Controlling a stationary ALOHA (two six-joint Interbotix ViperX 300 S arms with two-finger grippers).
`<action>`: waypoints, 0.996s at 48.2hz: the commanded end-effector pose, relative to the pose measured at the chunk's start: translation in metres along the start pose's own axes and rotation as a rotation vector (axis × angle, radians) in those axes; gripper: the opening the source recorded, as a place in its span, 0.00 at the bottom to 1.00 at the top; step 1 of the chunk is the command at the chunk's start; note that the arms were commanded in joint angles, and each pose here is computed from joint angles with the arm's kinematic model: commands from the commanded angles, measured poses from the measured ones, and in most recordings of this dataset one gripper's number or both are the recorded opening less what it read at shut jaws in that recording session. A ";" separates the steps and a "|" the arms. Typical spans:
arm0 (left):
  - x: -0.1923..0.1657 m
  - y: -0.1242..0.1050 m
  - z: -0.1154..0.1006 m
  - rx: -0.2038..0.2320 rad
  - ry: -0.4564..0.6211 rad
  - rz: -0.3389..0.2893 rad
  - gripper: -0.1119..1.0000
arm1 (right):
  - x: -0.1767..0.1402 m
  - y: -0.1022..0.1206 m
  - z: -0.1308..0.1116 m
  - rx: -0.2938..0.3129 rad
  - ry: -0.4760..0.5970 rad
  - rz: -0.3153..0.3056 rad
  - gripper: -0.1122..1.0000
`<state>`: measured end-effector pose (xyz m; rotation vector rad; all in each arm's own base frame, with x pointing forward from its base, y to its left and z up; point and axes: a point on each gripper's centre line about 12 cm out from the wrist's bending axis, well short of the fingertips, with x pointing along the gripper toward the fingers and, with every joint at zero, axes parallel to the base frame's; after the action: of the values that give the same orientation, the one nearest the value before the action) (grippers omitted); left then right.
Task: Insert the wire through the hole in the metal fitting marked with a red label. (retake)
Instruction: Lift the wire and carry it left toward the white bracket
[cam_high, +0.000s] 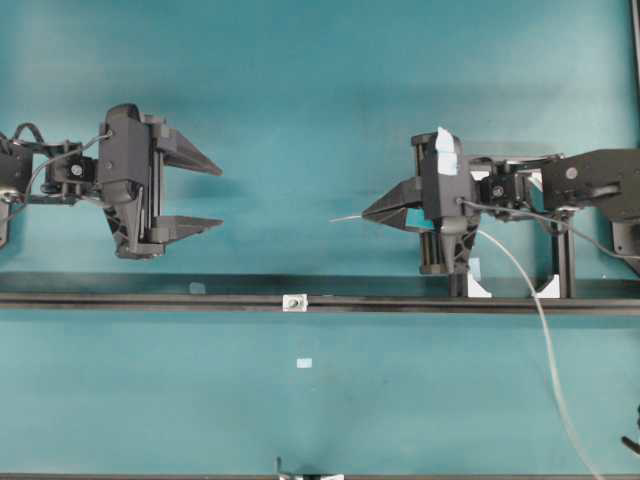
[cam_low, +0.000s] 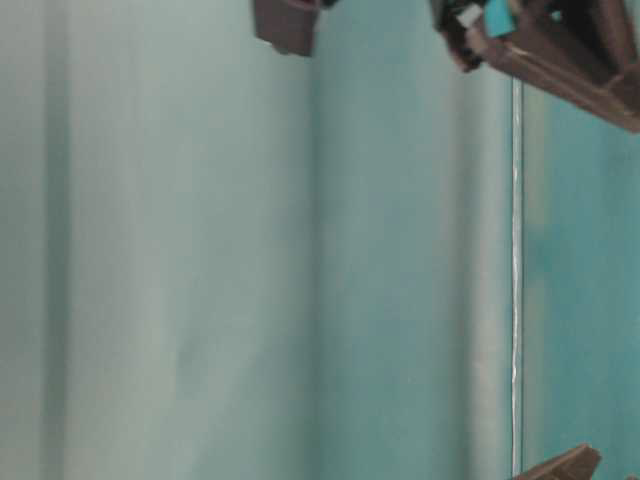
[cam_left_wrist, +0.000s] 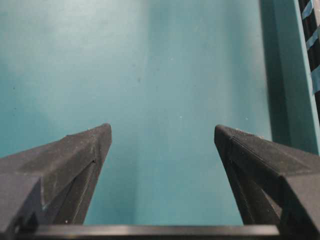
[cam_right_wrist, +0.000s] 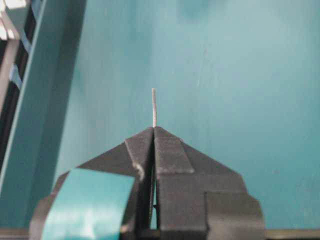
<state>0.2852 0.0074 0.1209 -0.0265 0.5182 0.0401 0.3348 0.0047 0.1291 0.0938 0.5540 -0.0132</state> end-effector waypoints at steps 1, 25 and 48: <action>0.000 0.001 0.011 -0.002 -0.038 0.003 0.61 | -0.008 0.000 0.017 0.000 -0.055 0.001 0.11; -0.008 0.000 0.027 -0.011 -0.103 -0.001 0.61 | -0.041 -0.004 0.048 -0.002 -0.132 -0.011 0.11; -0.002 -0.014 0.022 0.007 -0.181 -0.043 0.61 | -0.051 0.003 0.036 0.029 -0.208 0.015 0.11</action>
<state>0.2914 -0.0009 0.1368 -0.0264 0.3943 0.0144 0.3105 -0.0013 0.1777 0.1146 0.3996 -0.0290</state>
